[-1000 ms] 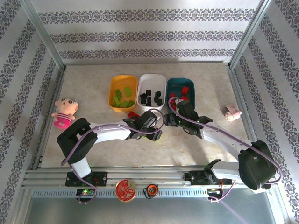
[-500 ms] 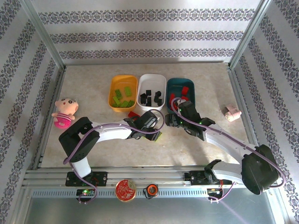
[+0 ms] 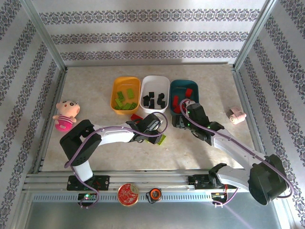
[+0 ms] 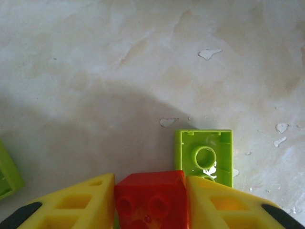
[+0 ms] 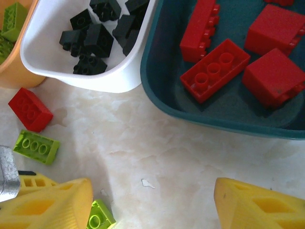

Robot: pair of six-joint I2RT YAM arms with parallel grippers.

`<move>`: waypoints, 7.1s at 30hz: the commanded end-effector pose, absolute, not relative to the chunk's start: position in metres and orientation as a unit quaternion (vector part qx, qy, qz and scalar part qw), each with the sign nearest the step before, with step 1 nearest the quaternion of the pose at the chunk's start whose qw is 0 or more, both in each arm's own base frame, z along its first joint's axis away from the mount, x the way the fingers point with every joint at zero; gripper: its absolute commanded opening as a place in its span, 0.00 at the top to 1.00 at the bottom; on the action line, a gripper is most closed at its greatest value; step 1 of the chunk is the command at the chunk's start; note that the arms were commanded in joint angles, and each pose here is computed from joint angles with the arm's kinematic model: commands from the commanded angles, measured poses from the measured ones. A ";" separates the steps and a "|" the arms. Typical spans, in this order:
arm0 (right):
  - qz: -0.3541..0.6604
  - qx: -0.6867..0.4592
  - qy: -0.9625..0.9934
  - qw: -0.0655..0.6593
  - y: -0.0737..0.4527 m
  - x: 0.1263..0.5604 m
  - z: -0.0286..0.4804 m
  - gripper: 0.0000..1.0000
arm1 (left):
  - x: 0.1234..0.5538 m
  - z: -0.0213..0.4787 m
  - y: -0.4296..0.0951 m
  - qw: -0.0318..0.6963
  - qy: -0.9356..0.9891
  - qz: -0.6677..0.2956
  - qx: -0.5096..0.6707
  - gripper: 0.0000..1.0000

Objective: Sort the legos into containers by color
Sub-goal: Pick up the lego from the middle-left of the table, then place the lego in the container, then pick up the lego from the bottom-center of the table, then place the lego in the container, then pick up the lego from the middle-left of the table.

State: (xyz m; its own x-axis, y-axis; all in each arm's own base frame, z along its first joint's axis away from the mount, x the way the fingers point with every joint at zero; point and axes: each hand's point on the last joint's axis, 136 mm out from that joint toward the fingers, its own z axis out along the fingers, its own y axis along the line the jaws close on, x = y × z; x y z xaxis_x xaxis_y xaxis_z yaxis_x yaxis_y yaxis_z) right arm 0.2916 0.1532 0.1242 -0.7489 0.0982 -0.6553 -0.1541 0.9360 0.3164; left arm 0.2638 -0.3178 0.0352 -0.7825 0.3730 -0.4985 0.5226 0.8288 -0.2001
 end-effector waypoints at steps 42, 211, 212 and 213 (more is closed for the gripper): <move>0.253 -0.005 0.906 0.338 0.158 0.252 0.124 0.26 | 0.418 0.237 -0.379 0.413 0.834 -0.338 0.139 0.20; 0.249 -0.050 0.896 0.365 0.209 0.274 0.132 0.24 | 0.388 0.151 -0.197 0.420 0.888 -0.187 0.015 0.73; 0.250 -0.050 0.896 0.364 0.209 0.274 0.132 0.24 | 0.400 0.148 -0.191 0.419 0.889 -0.185 0.002 0.73; 0.250 -0.051 0.896 0.363 0.209 0.273 0.131 0.24 | 0.410 0.146 -0.187 0.419 0.889 -0.185 -0.007 0.73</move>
